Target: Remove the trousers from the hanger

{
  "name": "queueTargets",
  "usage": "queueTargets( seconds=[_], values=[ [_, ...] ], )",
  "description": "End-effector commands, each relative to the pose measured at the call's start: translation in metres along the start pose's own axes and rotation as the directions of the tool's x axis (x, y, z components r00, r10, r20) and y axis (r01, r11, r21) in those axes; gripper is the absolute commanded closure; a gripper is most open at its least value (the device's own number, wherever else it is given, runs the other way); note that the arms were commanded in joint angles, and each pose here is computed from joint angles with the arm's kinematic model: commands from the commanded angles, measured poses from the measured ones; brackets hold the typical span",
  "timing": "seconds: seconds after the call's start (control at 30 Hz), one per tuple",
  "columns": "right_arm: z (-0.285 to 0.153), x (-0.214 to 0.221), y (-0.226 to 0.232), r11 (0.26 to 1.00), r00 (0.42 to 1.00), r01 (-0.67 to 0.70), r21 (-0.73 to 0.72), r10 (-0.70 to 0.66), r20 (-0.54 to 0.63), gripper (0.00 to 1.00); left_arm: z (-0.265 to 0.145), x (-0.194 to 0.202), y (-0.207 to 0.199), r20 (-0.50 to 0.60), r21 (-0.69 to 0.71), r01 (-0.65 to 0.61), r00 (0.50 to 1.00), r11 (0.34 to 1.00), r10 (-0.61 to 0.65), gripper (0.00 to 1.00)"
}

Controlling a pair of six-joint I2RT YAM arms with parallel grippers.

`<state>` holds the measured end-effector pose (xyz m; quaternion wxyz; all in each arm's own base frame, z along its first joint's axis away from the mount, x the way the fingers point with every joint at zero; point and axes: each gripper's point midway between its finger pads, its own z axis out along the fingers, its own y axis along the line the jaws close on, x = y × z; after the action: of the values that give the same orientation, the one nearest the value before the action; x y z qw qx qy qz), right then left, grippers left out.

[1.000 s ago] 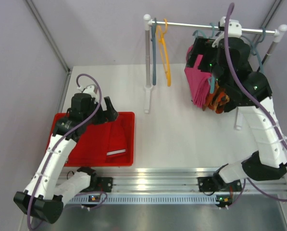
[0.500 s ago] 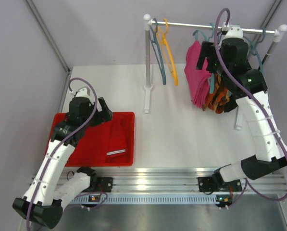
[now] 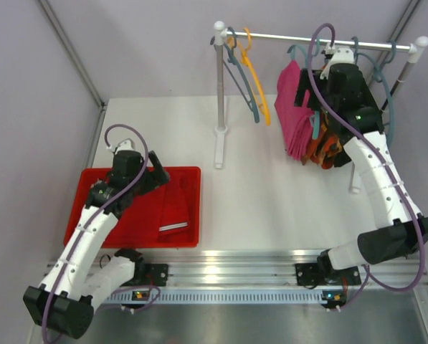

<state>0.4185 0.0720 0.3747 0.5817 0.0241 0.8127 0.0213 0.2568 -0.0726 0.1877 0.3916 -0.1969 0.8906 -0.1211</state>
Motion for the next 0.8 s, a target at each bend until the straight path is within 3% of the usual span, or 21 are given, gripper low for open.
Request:
queueTargets(
  seconds=[0.0, 0.13, 0.3, 0.77],
  values=[
    [0.003, -0.032, 0.006, 0.997, 0.99, 0.01, -0.073, 0.0, 0.139, 0.14, -0.008, -0.02, -0.017, 0.103, 0.104, 0.027, 0.994, 0.994, -0.038, 0.02],
    [0.01, -0.029, 0.006, 0.997, 0.989, 0.025, -0.076, -0.014, 0.149, 0.31, -0.01, -0.016, -0.016, 0.117, 0.13, 0.032, 0.992, 0.991, -0.047, 0.02],
    [0.017, -0.023, 0.003, 0.997, 0.989, 0.034, -0.062, -0.025, 0.143, 0.43, -0.008, -0.01, -0.012, 0.115, 0.125, 0.046, 0.992, 0.991, -0.061, 0.02],
    [0.024, -0.007, -0.004, 0.998, 0.992, 0.043, -0.044, -0.037, 0.122, 0.5, -0.011, -0.017, -0.015, 0.137, 0.136, 0.038, 0.989, 0.99, -0.057, 0.02]
  ],
)
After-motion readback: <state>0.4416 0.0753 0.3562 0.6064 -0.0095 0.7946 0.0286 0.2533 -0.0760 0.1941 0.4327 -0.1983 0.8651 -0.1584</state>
